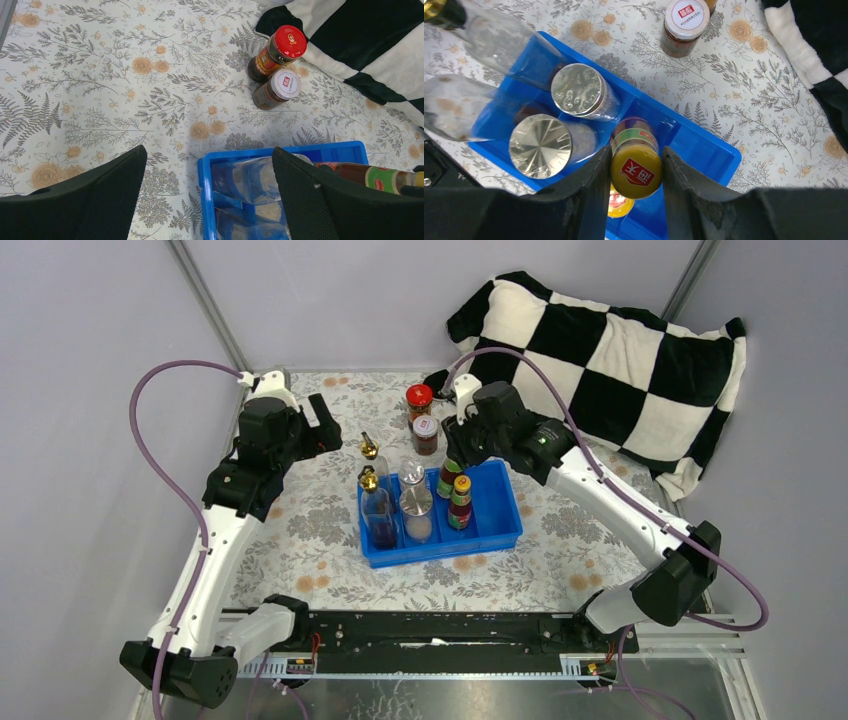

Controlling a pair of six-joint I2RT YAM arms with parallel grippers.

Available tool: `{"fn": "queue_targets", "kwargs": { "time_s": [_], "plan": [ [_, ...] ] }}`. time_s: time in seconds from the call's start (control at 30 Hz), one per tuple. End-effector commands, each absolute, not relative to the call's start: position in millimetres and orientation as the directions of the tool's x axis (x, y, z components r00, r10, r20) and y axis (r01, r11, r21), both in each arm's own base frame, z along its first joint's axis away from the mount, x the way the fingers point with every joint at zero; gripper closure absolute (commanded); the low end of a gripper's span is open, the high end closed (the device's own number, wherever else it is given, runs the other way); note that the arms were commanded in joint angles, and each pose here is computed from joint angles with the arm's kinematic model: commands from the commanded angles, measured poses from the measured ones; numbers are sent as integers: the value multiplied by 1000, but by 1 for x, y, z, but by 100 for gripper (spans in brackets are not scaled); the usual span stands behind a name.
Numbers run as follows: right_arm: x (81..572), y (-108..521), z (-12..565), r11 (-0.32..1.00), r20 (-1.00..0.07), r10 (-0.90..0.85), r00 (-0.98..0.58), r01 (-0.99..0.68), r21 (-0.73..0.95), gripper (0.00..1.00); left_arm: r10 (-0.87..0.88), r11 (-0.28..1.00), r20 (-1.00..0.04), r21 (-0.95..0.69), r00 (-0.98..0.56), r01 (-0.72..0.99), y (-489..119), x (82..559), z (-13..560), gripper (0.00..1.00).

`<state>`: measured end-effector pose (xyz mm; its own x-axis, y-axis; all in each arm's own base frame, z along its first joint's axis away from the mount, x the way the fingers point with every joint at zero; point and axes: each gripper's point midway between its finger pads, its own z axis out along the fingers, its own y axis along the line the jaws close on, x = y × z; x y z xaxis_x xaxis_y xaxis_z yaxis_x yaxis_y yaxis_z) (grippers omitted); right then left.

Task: Organize the condiment bottles
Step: Place the bottle in the storage box.

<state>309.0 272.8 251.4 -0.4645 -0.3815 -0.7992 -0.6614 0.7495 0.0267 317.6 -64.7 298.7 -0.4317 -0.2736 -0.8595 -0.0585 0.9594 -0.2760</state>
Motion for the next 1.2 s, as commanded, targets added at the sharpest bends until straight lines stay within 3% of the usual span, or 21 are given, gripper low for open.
{"fn": "queue_targets", "kwargs": {
  "time_s": [0.0, 0.73, 0.8, 0.87, 0.93, 1.0, 1.17],
  "plan": [
    [332, 280, 259, 785, -849, -329, -414, -620, -1, 79, -286, 956, -871, -291, -400, -50, -64, 319, 305, 1],
    [370, 296, 198, 819, -839, -341, -425, -572, -43, 79, -267, 962, -878, -269, -396, -52, -62, 320, 309, 1],
    [368, 298, 197, 813, -837, -342, -427, -581, -36, 72, -266, 962, -879, -267, -396, -52, -61, 320, 310, 1],
    [366, 298, 197, 810, -834, -344, -432, -585, -32, 56, -265, 962, -879, -267, -397, -51, -62, 321, 310, 1],
    [364, 297, 198, 807, -829, -350, -436, -590, -31, 32, -266, 962, -877, -268, -399, -52, -62, 320, 309, 1],
    [361, 295, 202, 805, -832, -348, -431, -592, -30, 27, -266, 962, -877, -269, -401, -50, -62, 320, 308, 1],
    [357, 294, 217, 801, -850, -329, -412, -598, -21, 27, -269, 961, -874, -271, -404, -53, -62, 320, 306, 1]
  ]
}}
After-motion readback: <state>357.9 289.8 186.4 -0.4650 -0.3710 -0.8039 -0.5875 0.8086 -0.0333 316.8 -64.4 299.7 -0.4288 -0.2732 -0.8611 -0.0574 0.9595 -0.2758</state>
